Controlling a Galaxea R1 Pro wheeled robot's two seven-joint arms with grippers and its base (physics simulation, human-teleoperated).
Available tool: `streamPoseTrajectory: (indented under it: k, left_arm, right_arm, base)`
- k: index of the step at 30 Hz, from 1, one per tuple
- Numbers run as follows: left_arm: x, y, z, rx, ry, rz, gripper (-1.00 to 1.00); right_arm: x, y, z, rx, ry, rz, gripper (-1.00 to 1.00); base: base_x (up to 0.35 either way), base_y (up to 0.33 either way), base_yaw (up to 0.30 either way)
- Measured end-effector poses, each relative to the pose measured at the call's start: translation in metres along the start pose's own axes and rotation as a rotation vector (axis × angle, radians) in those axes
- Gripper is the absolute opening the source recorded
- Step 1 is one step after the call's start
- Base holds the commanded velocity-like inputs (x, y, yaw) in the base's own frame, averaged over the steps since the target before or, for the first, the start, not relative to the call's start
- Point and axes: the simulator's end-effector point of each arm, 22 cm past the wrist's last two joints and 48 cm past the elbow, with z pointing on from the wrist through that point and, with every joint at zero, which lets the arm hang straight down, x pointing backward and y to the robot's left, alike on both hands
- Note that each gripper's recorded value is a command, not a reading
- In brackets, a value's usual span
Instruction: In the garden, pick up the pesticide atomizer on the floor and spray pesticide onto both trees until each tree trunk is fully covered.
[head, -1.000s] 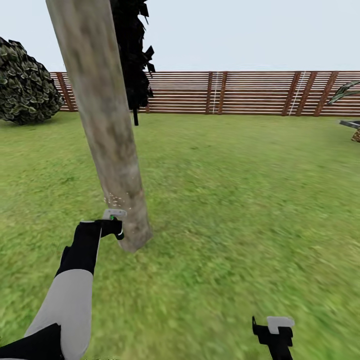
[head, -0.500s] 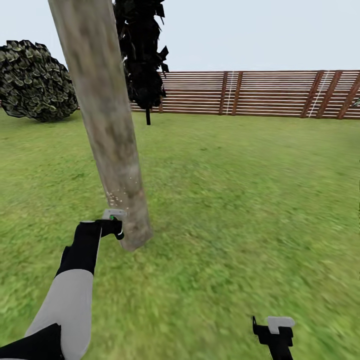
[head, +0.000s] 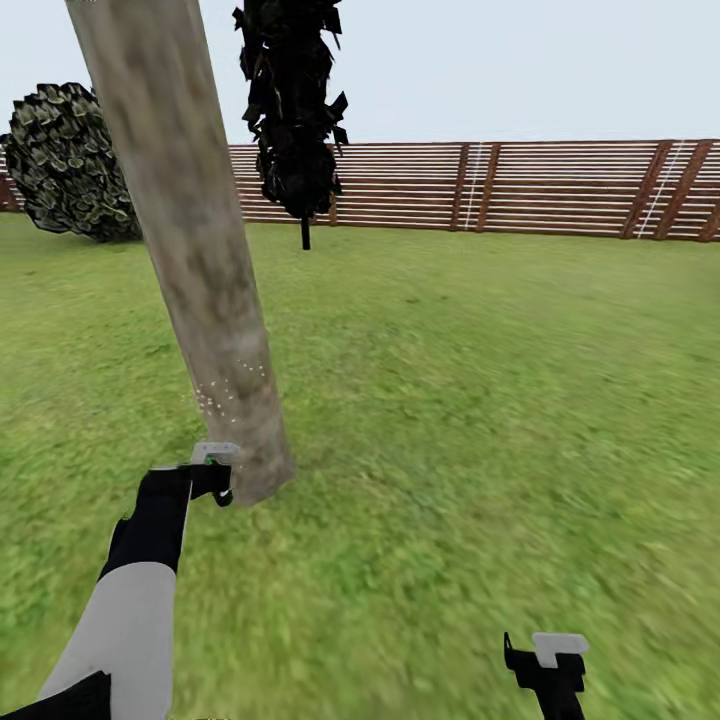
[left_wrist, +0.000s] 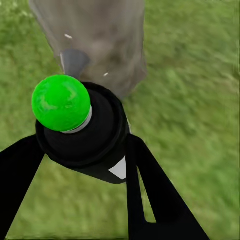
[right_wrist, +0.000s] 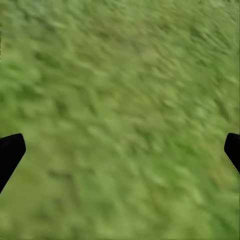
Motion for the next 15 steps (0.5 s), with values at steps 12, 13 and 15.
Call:
streamPoseTrajectory:
  k: [12, 13, 15]
  left_arm:
    - [0.063, 0.038, 0.008, -0.099, 0.098, -0.027, -1.0]
    - [0.064, 0.039, 0.008, -0.103, 0.099, -0.028, -1.0]
    - [0.067, 0.04, 0.009, -0.107, 0.106, -0.028, -1.0]
  right_arm:
    - [0.0, -0.001, 0.0, 0.001, 0.0, -0.001, 1.0]
    - [0.0, -0.001, 0.0, 0.001, 0.0, -0.001, 1.0]
    - [0.0, -0.001, 0.0, 0.001, 0.0, -0.001, 1.0]
  base:
    - [0.147, -0.244, 0.098]
    - [0.268, -0.174, 0.021]
    - [0.276, -0.168, 0.174]
